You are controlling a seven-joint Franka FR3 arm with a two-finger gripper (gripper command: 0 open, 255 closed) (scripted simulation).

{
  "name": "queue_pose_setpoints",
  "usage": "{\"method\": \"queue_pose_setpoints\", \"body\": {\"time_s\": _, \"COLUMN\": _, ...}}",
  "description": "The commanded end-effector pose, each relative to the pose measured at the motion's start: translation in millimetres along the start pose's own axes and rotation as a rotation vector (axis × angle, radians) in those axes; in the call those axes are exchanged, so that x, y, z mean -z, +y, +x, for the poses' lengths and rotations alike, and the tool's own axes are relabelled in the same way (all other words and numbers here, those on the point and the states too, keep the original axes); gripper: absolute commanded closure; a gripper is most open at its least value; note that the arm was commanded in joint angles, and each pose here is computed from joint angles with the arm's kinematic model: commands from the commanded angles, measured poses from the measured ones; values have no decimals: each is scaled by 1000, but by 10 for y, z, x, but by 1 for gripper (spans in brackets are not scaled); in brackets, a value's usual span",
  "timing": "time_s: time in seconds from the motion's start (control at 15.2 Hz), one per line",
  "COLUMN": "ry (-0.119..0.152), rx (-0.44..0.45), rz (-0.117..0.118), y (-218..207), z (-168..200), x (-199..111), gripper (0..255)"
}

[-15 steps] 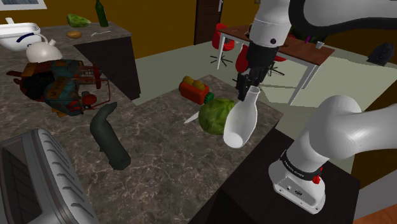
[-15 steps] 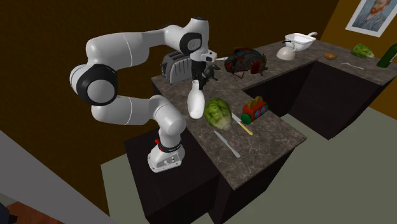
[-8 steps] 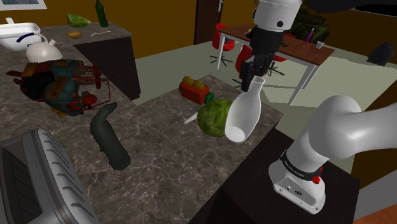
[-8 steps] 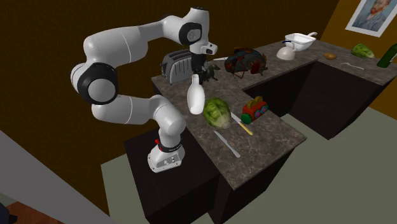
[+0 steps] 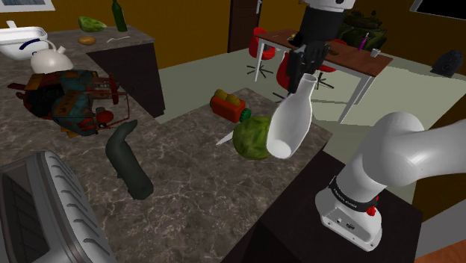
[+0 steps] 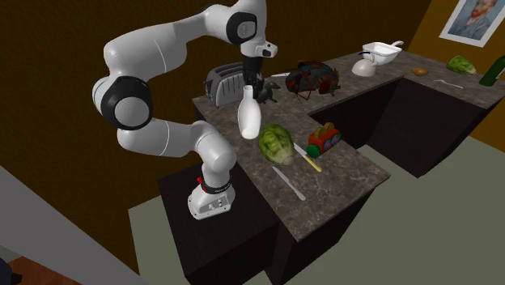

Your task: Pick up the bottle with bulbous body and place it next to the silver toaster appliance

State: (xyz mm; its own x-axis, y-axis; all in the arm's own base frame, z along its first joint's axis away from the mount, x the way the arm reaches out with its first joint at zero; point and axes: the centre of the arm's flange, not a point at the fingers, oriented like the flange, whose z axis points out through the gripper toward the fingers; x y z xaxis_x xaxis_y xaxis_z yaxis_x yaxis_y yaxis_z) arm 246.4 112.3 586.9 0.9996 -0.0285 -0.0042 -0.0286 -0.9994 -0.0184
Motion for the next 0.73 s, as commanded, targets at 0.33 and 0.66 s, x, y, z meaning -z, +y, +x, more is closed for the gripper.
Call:
{"method": "queue_pose_setpoints", "body": {"time_s": 0.33, "ry": 0, "rx": 0, "rz": 0, "y": -7, "z": 1, "x": 373, "gripper": 255}}
{"method": "queue_pose_setpoints", "body": {"time_s": 0.66, "ry": 0, "rx": 0, "rz": 0, "y": -12, "z": 0, "x": 637, "gripper": 255}}
